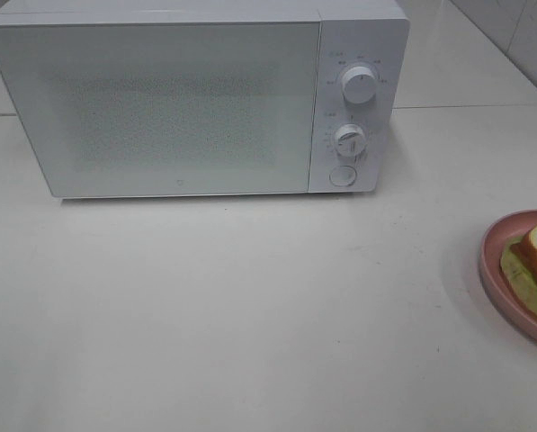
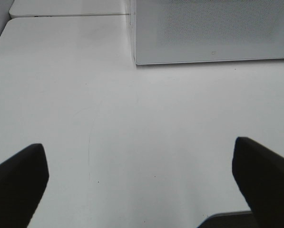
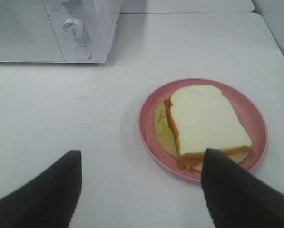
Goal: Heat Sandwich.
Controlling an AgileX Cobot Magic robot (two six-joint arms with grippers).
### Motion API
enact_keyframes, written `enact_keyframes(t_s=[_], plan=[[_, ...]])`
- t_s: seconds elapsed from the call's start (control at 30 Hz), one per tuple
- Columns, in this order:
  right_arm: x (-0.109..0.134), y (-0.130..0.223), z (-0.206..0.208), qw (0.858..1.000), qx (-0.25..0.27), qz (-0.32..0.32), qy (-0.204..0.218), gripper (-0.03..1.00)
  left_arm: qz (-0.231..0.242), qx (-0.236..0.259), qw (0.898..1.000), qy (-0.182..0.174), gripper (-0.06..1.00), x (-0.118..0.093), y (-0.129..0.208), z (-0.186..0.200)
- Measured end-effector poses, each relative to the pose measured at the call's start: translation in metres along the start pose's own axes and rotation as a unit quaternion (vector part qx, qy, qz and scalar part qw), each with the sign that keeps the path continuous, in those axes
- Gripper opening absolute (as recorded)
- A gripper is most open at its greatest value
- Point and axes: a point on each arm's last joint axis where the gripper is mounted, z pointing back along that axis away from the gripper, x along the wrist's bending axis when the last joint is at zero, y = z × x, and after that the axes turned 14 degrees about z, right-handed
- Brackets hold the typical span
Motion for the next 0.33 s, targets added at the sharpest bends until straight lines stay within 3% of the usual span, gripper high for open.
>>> enact_keyframes(t_s=[0.33], plan=[[0.0000, 0.0000, 0.0000, 1.000, 0.000, 0.000, 0.000, 0.68, 0.000, 0.000, 1.000, 0.000, 0.97, 0.0000, 0.0000, 0.0000]])
